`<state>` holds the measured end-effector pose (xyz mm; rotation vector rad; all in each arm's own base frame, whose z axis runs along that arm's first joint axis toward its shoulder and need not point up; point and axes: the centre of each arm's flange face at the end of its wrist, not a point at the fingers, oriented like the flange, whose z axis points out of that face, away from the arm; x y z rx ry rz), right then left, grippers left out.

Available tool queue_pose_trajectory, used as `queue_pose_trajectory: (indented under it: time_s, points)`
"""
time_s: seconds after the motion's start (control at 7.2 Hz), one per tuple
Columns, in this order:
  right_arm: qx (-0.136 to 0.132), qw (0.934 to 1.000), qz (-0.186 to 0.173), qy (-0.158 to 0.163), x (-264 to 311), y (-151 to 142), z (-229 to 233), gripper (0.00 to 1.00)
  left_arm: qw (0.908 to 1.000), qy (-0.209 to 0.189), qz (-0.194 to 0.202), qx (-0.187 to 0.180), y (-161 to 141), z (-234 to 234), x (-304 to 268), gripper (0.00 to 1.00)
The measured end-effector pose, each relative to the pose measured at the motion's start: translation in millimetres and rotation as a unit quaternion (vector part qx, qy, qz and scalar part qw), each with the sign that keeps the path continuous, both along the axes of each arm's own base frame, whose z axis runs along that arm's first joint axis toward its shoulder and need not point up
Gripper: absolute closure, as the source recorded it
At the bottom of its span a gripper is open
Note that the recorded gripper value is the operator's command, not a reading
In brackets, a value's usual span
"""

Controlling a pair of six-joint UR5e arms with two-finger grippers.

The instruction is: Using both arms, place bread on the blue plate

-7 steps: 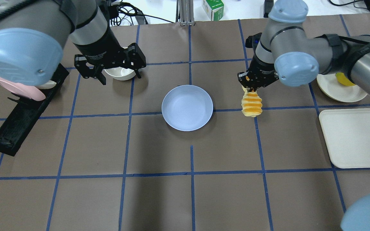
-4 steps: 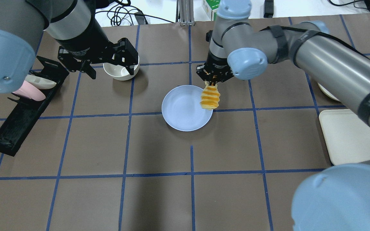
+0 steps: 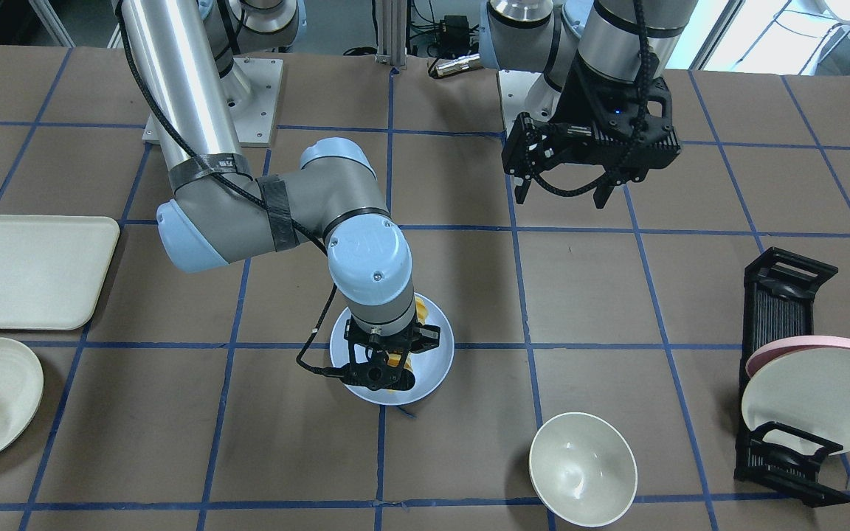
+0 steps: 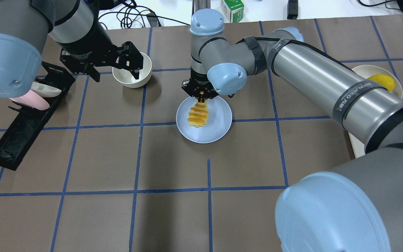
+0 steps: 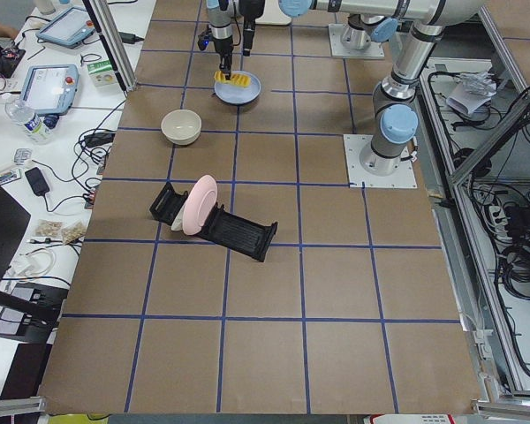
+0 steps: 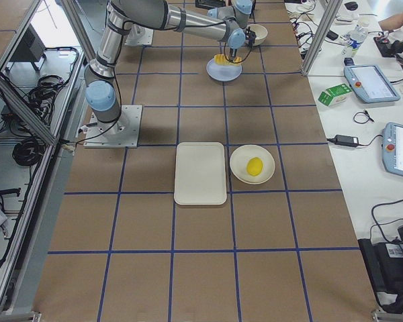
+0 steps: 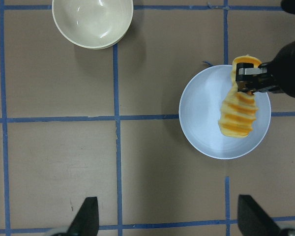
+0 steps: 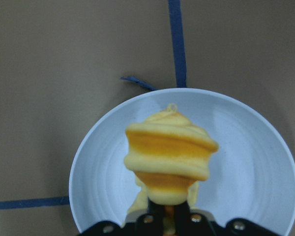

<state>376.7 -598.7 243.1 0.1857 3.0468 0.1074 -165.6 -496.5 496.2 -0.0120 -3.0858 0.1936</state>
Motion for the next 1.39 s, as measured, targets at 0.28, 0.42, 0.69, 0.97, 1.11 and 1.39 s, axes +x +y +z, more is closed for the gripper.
queue_pose_trajectory:
  time_s: [0.28,0.42,0.69,0.97,1.11,1.39]
  points:
    - [0.002,1.0,0.003,0.007,0,3,-6,0.03,1.0,0.002,-0.004,0.001,-5,-5,7,0.0]
    - [0.002,0.9999,0.006,0.015,-2,5,-10,0.0,0.9999,0.002,-0.014,-0.003,-4,-3,6,0.0]
    - [0.002,0.9996,0.011,0.027,-8,6,-14,0.0,0.9989,0.018,-0.033,-0.028,-1,8,4,0.0]
    - [-0.009,0.9996,0.01,0.024,-34,-10,20,0.0,0.9982,0.021,-0.036,-0.044,-4,14,3,0.0]
    - [-0.006,0.9994,0.02,0.027,-69,-21,54,0.0,0.9981,0.017,-0.036,-0.046,-5,16,4,0.0]
    - [-0.003,0.9973,0.055,0.048,-169,-18,144,0.0,0.9989,0.007,-0.03,-0.035,-3,15,9,0.01]
